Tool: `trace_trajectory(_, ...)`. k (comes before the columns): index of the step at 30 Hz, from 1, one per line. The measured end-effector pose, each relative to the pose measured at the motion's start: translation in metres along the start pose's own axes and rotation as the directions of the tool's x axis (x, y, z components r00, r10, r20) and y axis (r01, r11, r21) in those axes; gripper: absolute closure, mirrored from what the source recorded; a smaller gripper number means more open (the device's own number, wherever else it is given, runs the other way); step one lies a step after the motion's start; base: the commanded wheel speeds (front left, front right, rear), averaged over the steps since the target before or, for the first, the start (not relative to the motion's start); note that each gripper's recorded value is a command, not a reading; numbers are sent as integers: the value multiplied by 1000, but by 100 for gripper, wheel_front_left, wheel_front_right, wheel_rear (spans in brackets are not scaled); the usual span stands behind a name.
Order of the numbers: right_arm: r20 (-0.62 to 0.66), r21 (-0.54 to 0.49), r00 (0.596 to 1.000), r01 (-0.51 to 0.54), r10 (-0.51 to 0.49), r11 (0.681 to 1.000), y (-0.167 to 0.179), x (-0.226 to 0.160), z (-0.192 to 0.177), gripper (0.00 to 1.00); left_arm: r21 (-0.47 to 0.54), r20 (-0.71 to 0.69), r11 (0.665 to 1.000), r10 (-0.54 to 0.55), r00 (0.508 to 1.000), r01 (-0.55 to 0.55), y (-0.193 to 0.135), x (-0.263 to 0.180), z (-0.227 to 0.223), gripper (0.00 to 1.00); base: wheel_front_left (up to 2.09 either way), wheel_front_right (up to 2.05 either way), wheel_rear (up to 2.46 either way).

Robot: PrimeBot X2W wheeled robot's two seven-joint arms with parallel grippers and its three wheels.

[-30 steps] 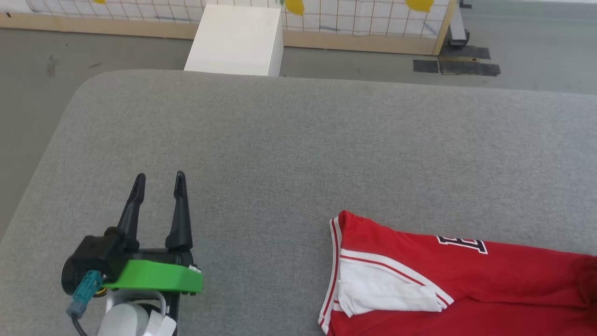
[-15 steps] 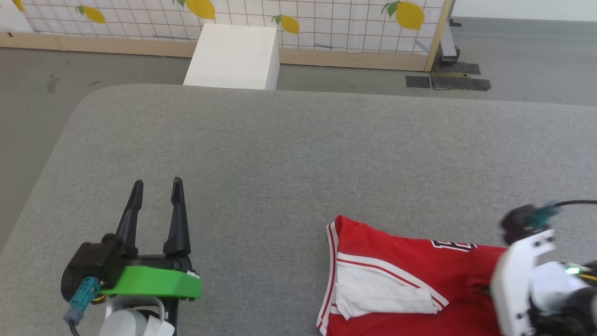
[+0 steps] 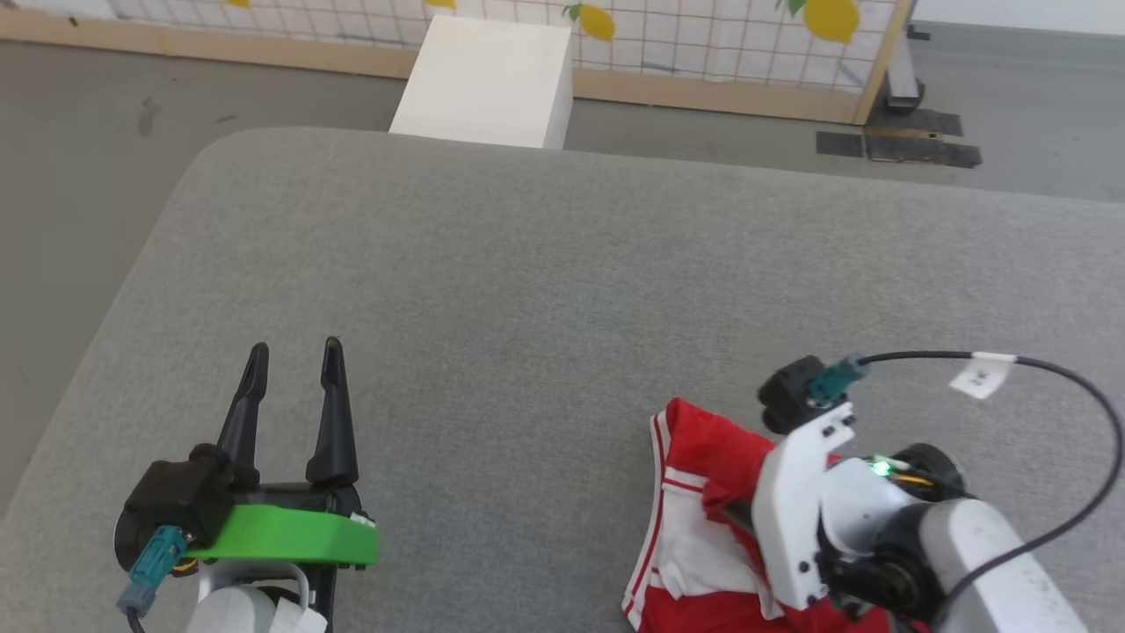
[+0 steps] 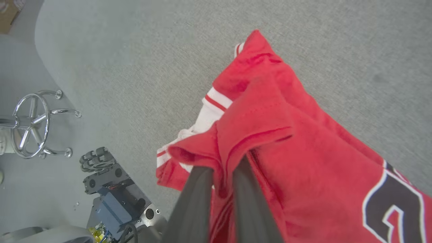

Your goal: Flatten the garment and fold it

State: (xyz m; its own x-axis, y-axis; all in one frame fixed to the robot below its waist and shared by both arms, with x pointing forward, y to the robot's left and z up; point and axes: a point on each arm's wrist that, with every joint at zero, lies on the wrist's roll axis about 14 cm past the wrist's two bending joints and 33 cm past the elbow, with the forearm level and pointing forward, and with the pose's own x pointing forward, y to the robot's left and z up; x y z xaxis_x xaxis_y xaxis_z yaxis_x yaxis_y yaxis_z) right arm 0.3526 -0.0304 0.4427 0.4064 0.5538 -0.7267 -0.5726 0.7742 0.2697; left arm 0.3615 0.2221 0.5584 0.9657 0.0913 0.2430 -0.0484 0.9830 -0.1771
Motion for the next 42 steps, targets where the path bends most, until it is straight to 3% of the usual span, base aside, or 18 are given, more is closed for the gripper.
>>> trace_trajectory(12, -104, 38, 994, 15, -11, 999, -5, 46, -38, 100, 4, -32, 999, 37, 999, -37, 12, -7, -9, 0, 0, 0, 0)
trace_trajectory(13, -98, 43, 995, 12, -7, 999, -4, 47, -37, 79, 4, -31, 999, 37, 999, -37, 12, -7, -8, 0, 0, 0, 0)
trace_trajectory(14, -92, 42, 996, 5, -1, 999, -1, 48, -35, 13, 3, -30, 999, 36, 999, -36, 12, -7, -8, 0, 0, 0, 0)
trace_trajectory(15, -90, 31, 996, -2, 5, 1000, 2, 48, -34, 0, 2, -29, 999, 36, 999, -36, 12, -7, -8, 0, 0, 0, 0)
trace_trajectory(23, 51, -3, 985, -164, 164, 987, 56, 32, 8, 0, -10, -20, 1000, 17, 1000, -17, 6, -6, -5, 0, 0, 0, 0)
trace_trajectory(28, 231, -30, 961, -153, 155, 988, 52, 3, 47, 0, -22, -15, 1000, -13, 1000, 13, -3, -5, -4, 0, 0, 0, 0)
trace_trajectory(33, 401, 12, 916, -33, 25, 999, 8, -36, 74, 0, -33, -23, 999, -39, 999, 38, -12, -4, -8, 0, 0, 0, 0)
trace_trajectory(35, 429, 74, 901, 28, -57, 997, -18, -50, 70, 0, -38, -23, 998, -54, 998, 53, -17, -2, -9, 0, 0, 0, 0)
trace_trajectory(42, 316, 255, 890, 255, -330, 933, -96, -78, 7, 0, -52, -27, 994, -100, 995, 98, -33, 4, -13, 0, 0, 0, 0)
